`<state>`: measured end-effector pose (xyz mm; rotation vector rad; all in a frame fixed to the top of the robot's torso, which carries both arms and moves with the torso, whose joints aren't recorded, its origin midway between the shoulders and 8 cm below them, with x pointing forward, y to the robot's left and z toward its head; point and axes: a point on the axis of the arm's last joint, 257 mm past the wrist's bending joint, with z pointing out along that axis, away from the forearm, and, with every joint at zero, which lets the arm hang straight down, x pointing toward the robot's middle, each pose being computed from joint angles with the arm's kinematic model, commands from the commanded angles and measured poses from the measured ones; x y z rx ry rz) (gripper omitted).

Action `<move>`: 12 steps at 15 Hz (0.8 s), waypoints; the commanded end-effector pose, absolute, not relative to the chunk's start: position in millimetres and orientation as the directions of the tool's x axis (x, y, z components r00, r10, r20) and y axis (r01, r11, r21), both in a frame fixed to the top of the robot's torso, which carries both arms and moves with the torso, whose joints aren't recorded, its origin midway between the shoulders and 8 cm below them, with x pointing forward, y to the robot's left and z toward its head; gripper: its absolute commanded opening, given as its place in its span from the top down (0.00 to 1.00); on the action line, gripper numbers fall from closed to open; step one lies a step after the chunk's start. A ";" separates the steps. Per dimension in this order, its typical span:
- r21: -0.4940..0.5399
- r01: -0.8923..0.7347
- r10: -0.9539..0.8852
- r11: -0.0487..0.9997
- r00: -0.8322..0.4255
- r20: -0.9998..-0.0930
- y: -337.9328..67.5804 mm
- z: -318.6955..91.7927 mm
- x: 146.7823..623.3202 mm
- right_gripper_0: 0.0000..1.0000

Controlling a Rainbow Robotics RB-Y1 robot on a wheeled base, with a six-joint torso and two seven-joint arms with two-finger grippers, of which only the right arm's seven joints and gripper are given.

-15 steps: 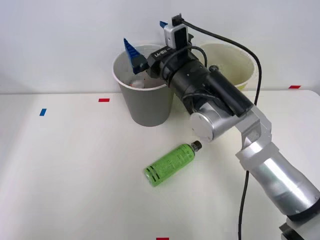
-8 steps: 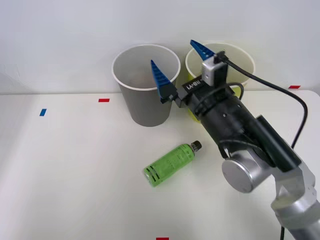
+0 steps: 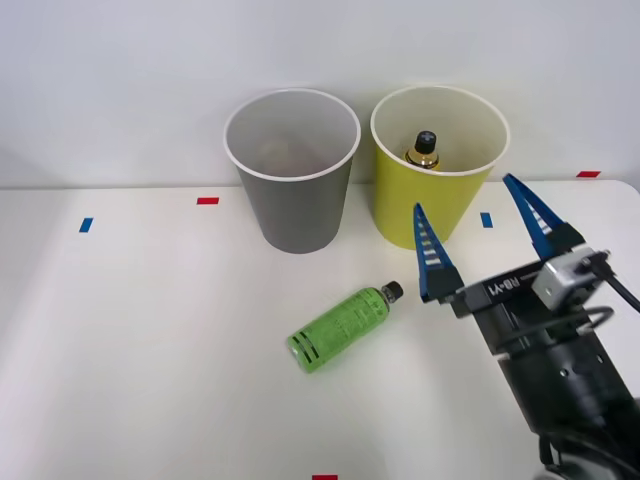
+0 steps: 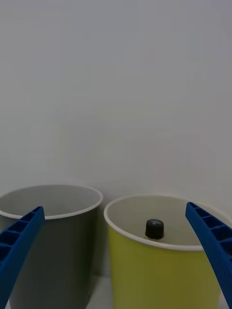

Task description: Put cans in the gray bin, plastic bottles in the light green bin

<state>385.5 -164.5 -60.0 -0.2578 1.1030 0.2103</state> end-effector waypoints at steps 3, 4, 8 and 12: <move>-0.098 -0.178 -0.026 0.979 0.368 -0.929 -216.7 -101.1 336.7 0.00; -0.093 -0.160 -0.032 0.983 0.348 -0.937 -225.1 -108.5 330.1 0.00; -0.045 -0.088 -0.022 0.995 0.245 -0.969 -252.7 -142.1 304.9 0.00; -0.040 0.008 -0.041 0.999 0.176 -0.984 -269.0 -164.2 282.4 0.00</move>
